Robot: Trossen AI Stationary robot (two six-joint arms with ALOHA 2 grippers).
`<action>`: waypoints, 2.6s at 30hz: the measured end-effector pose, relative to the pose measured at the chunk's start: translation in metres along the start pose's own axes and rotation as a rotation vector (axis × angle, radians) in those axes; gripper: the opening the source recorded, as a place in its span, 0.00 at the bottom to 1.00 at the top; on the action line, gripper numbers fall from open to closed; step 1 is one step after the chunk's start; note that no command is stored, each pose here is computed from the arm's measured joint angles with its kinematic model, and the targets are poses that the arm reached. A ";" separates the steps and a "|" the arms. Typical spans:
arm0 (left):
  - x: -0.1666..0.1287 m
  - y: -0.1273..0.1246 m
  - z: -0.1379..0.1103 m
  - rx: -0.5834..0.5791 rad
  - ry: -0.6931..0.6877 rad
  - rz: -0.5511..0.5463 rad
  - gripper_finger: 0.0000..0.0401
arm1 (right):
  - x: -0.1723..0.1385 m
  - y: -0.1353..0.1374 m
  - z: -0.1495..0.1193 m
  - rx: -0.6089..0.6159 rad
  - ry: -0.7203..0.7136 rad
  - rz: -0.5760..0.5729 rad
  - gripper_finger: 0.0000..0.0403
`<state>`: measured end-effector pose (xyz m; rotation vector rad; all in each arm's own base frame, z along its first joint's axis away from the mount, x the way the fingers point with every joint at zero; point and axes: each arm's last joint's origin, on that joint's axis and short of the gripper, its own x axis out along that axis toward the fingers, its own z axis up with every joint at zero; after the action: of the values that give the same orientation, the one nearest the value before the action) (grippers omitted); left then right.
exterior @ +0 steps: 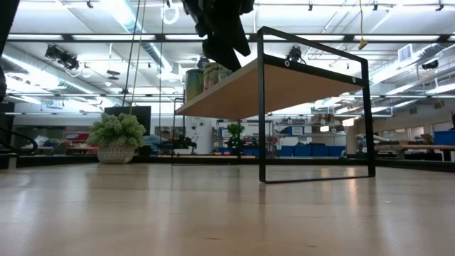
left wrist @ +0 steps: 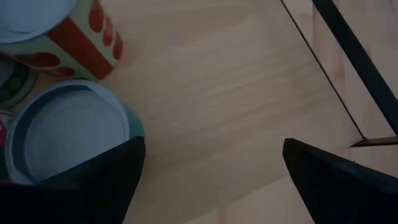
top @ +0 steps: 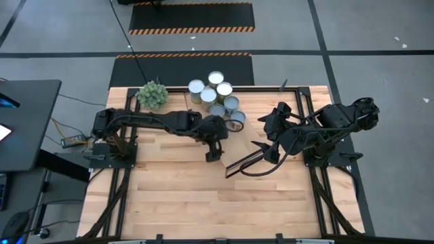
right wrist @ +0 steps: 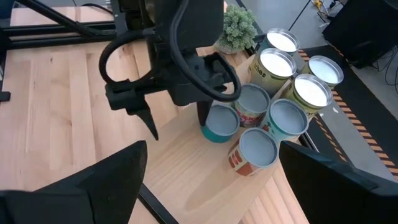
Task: Pick and place cans onto a shelf
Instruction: Put the blue tuna can on the shelf, then adjust the cans on the shelf to align them
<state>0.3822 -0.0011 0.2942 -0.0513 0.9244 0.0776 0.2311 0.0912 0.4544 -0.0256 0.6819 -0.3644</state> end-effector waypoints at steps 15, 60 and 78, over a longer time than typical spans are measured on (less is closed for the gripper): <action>-0.030 -0.017 -0.009 -0.011 0.033 0.066 0.97 | 0.000 -0.003 -0.009 -0.007 0.084 0.063 0.93; -0.083 0.097 -0.112 -0.289 -0.303 0.414 0.97 | 0.005 -0.052 -0.086 0.402 -0.225 0.240 0.93; -0.070 0.158 -0.126 -0.217 -0.296 0.237 0.97 | 0.017 -0.049 -0.082 0.490 -0.218 0.183 0.93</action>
<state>0.2259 0.1438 0.2724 -0.1279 0.6199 0.3962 0.1768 0.0470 0.3873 0.4545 0.3621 -0.3384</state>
